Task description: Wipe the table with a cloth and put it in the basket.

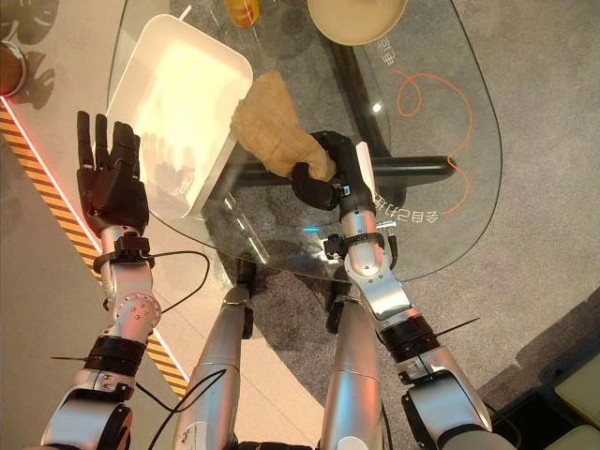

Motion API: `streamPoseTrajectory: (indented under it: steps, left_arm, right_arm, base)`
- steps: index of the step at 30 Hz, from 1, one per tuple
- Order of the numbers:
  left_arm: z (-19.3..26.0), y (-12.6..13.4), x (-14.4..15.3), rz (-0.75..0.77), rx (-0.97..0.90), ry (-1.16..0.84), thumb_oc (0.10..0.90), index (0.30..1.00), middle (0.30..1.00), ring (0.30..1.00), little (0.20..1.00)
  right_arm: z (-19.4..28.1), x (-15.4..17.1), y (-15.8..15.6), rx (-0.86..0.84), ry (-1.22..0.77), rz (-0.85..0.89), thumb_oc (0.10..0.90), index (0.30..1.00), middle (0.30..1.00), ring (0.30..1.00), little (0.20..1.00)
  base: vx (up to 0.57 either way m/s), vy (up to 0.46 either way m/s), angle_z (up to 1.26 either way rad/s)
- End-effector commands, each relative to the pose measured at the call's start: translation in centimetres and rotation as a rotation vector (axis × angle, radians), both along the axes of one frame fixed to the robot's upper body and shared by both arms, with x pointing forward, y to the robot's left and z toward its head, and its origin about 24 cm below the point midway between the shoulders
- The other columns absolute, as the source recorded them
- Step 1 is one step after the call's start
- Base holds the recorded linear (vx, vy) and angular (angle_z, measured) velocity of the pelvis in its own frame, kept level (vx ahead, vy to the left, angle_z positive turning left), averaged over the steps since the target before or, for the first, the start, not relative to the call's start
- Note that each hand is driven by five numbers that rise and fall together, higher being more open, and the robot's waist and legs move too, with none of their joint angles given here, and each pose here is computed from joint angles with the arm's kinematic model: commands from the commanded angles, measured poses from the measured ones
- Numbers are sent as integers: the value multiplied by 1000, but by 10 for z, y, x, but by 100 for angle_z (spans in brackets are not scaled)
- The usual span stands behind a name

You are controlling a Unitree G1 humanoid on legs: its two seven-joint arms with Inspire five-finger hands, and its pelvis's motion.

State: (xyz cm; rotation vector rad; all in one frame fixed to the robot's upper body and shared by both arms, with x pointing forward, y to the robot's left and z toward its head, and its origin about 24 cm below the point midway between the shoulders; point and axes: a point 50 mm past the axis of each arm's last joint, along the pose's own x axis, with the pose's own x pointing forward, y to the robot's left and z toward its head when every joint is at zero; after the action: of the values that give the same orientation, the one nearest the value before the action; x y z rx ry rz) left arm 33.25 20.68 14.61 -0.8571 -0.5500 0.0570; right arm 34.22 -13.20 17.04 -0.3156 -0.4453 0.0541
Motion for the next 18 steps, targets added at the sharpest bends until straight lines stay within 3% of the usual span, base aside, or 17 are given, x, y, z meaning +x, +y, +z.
streamPoseTrajectory:
  steps: [1,18]
  left_arm:
    - [41,4,-13,-15,107,-225,800,900,900,900,900]
    - [41,-30,-9,-334,180,-217,800,900,900,900,900]
  right_arm:
    - [79,-39,26,116,-432,219,100,300,300,300,200]
    - [93,-58,45,74,-496,378,100,300,300,300,200]
  base:
    - [0,0,0]
    - [0,0,0]
